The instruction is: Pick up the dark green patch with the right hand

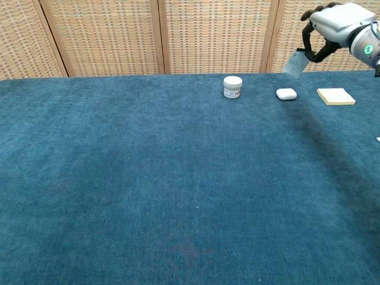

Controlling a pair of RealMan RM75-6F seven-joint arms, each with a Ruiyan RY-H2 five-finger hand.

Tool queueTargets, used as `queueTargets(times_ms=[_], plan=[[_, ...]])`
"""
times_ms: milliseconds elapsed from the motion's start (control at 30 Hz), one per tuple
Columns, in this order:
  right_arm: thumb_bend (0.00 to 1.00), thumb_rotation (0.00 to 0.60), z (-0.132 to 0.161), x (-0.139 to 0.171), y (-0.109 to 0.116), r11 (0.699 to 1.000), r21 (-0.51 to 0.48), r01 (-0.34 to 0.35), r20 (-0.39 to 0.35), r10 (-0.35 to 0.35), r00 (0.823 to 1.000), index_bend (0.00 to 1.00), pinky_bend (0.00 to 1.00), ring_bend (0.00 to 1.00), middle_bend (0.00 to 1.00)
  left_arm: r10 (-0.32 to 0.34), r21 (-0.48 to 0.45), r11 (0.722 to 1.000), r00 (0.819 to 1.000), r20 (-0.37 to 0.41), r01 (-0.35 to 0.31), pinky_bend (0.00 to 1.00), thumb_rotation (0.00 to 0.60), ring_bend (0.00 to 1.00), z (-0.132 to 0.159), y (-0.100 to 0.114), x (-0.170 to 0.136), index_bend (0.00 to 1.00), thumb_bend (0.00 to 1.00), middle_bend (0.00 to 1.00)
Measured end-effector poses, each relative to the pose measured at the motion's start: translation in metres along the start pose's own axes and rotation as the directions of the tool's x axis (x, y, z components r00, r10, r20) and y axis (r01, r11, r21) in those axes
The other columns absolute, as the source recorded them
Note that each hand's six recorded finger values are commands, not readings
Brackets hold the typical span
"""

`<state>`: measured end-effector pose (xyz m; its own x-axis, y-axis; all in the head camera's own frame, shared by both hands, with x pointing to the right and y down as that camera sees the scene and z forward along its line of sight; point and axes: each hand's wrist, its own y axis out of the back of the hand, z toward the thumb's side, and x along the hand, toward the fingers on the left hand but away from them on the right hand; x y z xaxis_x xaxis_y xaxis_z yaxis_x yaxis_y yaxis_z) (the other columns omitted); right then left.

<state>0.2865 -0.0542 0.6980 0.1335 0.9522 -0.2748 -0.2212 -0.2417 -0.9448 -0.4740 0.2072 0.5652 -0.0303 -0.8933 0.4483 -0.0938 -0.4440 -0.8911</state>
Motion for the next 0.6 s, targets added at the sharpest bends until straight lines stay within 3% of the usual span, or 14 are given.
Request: queueTargets(times_ms=[67,167,433,600], plan=[[0.15,0.600,0.003,0.010,0.008,0.998,-0.022,0.055,-0.030,-0.056,0.998,0.10,0.00,0.00,0.00,0.003,-0.005,1.000,1.000,0.010,-0.003,0.00,0.600,0.00,0.001,0.001,-0.002,0.00,0.00,0.00],[0.00,0.600,0.007,0.029,0.016,0.990,-0.087,0.112,-0.065,-0.118,0.991,0.01,0.00,0.00,0.00,0.003,-0.014,1.000,1.000,0.019,-0.003,0.00,0.600,0.00,0.001,0.003,-0.006,0.00,0.00,0.00],[0.00,0.600,0.017,0.095,0.030,0.966,-0.246,0.084,-0.132,-0.119,0.984,0.00,0.00,0.00,0.00,-0.018,-0.020,1.000,0.999,0.027,0.018,0.00,0.600,0.00,-0.003,0.002,-0.012,0.00,0.00,0.00],[0.00,0.600,-0.014,0.168,0.042,0.960,-0.279,0.033,-0.111,-0.066,0.992,0.00,0.00,0.00,0.00,-0.031,-0.009,0.999,0.999,0.042,0.031,0.00,0.600,0.00,-0.002,-0.001,-0.013,0.00,0.00,0.00]])
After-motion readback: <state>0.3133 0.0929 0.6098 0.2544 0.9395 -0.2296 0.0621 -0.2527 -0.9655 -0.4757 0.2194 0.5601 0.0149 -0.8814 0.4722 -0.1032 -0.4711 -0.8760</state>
